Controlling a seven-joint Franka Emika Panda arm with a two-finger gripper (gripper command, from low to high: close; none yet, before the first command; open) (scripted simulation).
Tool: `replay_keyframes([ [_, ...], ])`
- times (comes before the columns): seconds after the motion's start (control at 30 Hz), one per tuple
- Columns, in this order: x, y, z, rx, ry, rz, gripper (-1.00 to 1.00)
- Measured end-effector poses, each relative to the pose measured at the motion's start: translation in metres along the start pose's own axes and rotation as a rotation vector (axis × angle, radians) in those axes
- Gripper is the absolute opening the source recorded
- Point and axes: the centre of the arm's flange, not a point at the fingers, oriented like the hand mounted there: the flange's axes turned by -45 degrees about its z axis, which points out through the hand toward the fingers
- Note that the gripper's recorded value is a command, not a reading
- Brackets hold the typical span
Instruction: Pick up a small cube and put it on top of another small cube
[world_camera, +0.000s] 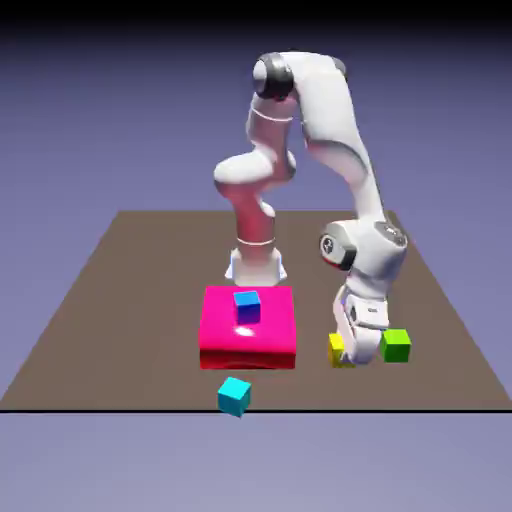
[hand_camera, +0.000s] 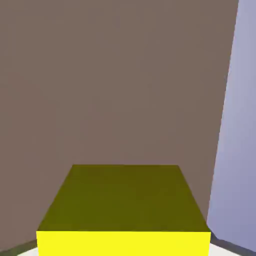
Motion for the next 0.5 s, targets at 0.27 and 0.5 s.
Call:
replay_keyframes([
  [0.27,-0.124,0.079,0.042,0.139,0.008,0.521,-1.0],
  [0.5,-0.127,0.081,0.012,0.137,0.007,0.521,1.0],
])
